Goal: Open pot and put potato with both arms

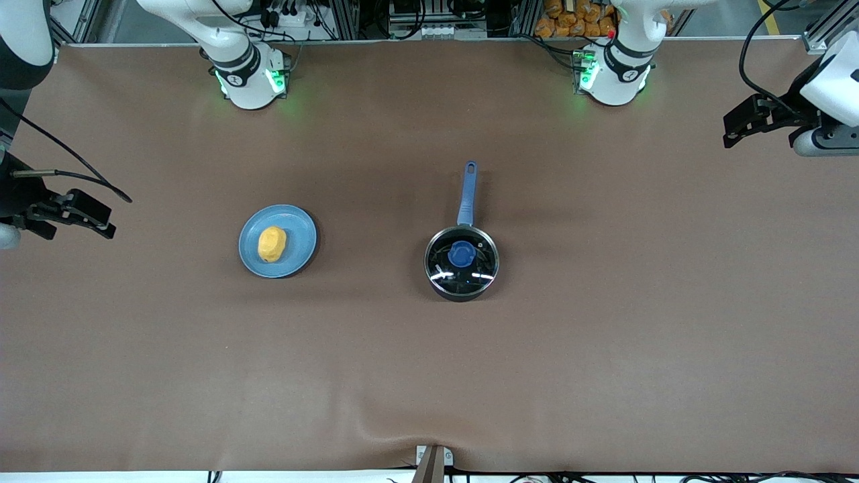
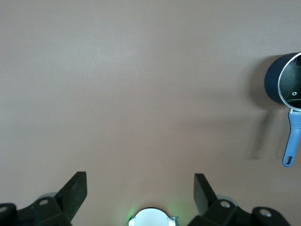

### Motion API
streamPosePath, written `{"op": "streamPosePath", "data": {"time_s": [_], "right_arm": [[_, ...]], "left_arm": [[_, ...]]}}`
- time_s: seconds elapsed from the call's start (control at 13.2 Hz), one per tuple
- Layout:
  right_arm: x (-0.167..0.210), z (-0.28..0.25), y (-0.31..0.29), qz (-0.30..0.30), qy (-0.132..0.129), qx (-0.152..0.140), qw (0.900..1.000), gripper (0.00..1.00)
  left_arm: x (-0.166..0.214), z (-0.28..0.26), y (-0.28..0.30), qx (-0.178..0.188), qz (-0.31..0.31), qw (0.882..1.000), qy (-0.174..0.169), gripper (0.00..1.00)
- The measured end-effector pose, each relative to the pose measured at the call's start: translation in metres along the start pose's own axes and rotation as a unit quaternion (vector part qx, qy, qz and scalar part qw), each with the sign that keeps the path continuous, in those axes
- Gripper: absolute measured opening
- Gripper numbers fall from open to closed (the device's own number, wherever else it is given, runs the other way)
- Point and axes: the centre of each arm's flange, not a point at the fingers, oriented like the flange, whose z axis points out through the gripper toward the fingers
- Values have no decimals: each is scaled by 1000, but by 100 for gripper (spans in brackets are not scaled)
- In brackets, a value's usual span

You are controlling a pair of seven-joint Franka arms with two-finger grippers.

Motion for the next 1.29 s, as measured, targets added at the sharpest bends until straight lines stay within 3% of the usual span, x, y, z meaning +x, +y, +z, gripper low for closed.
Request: {"op": "streamPosePath", "data": {"time_s": [0.83,1.29], "right_arm": [[1,-6,-11,-9,8,1,1000,100],[0,-7,-10,-10,9,-6,1000,100]], "left_arm": [[5,7,3,-3,3,1000,-7,100],[19,27,13,-32,10,999,-24,100]]}}
